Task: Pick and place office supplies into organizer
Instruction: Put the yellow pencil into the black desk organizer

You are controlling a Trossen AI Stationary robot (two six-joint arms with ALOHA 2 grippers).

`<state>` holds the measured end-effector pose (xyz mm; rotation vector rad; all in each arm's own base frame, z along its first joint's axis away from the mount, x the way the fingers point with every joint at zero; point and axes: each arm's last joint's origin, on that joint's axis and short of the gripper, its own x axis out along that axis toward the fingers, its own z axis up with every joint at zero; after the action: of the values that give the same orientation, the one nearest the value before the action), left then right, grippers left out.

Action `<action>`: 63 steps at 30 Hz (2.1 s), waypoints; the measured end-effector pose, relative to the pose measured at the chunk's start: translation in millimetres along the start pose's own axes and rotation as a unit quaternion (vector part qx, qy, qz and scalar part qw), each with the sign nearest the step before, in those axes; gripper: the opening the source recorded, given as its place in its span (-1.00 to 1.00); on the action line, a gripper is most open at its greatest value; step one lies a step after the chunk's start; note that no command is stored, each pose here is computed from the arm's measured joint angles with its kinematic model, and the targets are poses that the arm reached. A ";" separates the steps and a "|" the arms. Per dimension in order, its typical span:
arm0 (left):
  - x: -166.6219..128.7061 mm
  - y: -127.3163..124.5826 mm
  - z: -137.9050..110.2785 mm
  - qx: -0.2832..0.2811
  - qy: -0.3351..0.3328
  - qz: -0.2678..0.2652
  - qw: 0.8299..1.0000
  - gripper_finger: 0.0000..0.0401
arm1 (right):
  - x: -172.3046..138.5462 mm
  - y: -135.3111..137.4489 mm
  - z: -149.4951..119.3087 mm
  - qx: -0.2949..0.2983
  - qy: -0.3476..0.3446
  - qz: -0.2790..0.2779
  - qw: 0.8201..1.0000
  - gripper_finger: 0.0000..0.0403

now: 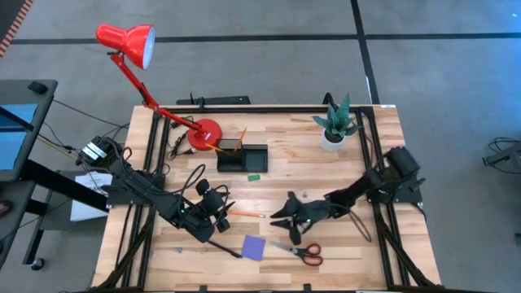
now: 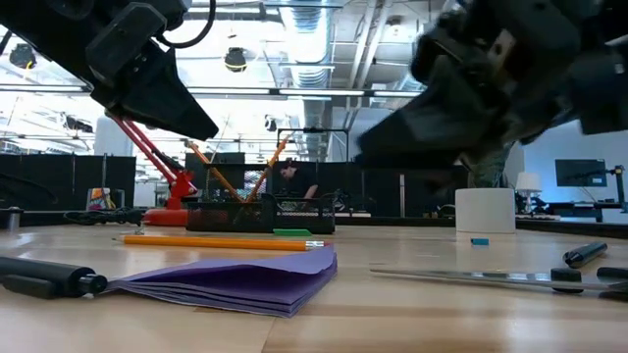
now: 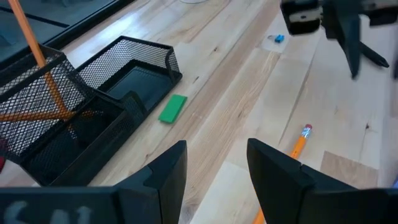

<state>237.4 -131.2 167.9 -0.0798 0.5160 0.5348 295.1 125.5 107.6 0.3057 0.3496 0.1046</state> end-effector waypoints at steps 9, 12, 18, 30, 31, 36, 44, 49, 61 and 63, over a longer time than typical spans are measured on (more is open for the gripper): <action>0.0 0.0 0.0 0.003 0.000 0.000 1.000 -0.20 | 30.0 -12.1 -8.3 -0.028 0.035 -0.032 0.999 -0.46; -0.1 0.0 -0.1 0.004 0.000 0.000 1.000 -0.20 | 36.8 -17.4 -14.1 -0.033 0.046 -0.039 0.998 -0.44; -0.1 0.2 -0.3 0.005 0.001 0.001 1.000 -0.20 | 44.2 -13.7 -6.9 -0.124 0.037 -0.034 0.991 -0.23; -0.1 0.0 -0.3 0.008 0.004 -0.003 1.000 -0.20 | 44.8 -18.6 -12.8 -0.124 0.086 -0.072 0.986 0.14; -0.1 0.0 -0.2 0.008 0.003 -0.003 1.000 -0.20 | 44.8 -19.0 -12.6 -0.124 0.085 -0.078 0.986 0.13; -0.1 -0.1 -0.3 0.008 0.004 -0.003 1.000 -0.20 | 44.4 -21.1 -14.5 -0.127 0.096 -0.087 0.983 0.09; -0.1 -0.1 -0.1 0.009 0.003 -0.003 1.000 -0.20 | 61.1 -27.2 -33.8 -0.103 0.061 -0.096 0.988 0.02; -0.1 -0.2 -0.2 0.011 0.003 -0.003 1.000 -0.20 | 68.2 -29.4 -41.7 -0.105 0.059 -0.104 0.987 -0.05; -0.1 -0.1 -0.2 0.011 0.003 -0.003 1.000 -0.20 | 65.7 -20.3 -49.2 -0.108 0.075 -0.092 0.987 -0.41; -0.1 0.0 -0.1 0.011 0.002 -0.002 1.000 -0.20 | 65.6 -20.0 -49.6 -0.103 0.076 -0.092 0.988 -0.53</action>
<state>237.3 -131.3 167.9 -0.0619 0.5257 0.5252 339.9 130.2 36.0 0.0603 0.5120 -0.0192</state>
